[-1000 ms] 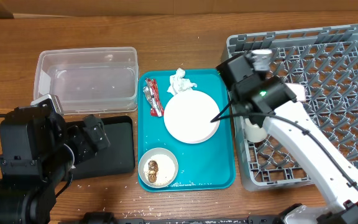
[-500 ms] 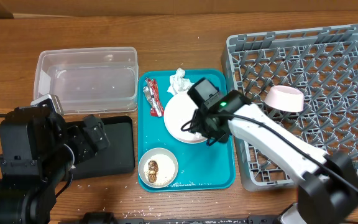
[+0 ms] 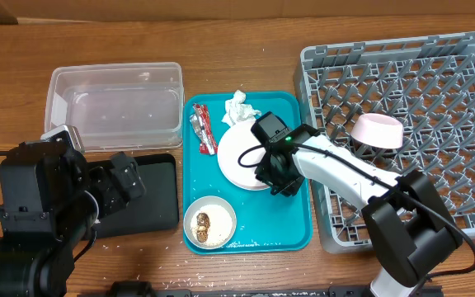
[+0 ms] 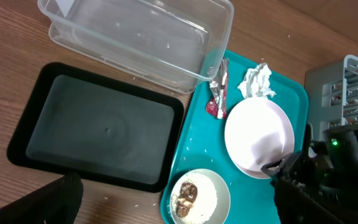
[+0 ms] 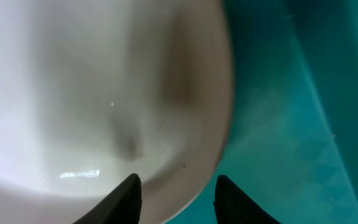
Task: Sort waste into correct bins and load items into the dishwasher
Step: 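Grasp the white plate edge on the teal tray with the right gripper, then carry the white plate to the rack and stand it upright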
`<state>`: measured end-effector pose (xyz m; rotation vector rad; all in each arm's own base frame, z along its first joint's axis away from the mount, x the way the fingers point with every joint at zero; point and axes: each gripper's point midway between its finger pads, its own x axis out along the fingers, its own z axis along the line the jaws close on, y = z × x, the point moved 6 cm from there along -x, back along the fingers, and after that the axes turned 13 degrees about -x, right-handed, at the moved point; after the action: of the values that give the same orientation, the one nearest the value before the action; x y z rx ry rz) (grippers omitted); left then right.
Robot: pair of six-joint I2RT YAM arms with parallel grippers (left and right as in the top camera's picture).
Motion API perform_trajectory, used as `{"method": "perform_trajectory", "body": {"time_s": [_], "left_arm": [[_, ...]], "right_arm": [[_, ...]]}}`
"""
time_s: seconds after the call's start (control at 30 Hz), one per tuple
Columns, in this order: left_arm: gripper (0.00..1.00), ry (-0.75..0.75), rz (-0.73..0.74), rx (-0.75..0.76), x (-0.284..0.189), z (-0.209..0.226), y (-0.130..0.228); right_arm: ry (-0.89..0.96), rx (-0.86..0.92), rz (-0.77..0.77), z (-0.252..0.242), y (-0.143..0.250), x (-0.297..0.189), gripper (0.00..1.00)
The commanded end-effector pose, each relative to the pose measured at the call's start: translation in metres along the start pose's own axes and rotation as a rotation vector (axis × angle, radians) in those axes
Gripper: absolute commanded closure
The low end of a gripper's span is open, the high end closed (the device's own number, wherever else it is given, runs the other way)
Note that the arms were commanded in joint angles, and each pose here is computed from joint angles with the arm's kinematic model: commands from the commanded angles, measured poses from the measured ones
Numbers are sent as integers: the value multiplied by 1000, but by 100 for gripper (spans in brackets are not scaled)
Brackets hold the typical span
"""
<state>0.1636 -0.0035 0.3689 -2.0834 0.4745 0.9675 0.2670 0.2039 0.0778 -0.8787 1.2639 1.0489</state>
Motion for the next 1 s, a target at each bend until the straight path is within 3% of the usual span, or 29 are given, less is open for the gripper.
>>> {"method": "perform_trajectory", "body": {"time_s": [0.0, 0.17, 0.2, 0.27, 0.53, 0.8, 0.97], "left_arm": [[0, 2, -20, -19, -4, -1, -3], [0, 1, -21, -19, -4, -1, -3], [0, 1, -20, -19, -4, -1, -3], [0, 1, -20, -19, -4, -1, -3], [0, 1, -20, -19, -4, -1, -3], [0, 1, -20, -19, -4, -1, -3], [0, 1, -20, -19, -4, -1, -3]], "right_arm": [[56, 39, -26, -13, -5, 7, 65], [54, 59, 0, -20, 0, 16, 69], [53, 63, -1, -20, -1, 16, 73], [54, 77, -1, -22, -5, 14, 95], [18, 68, -36, -27, -34, -4, 96], [-22, -198, -269, -11, -61, -78, 96], [-119, -405, -396, 0, -58, -132, 96]]}}
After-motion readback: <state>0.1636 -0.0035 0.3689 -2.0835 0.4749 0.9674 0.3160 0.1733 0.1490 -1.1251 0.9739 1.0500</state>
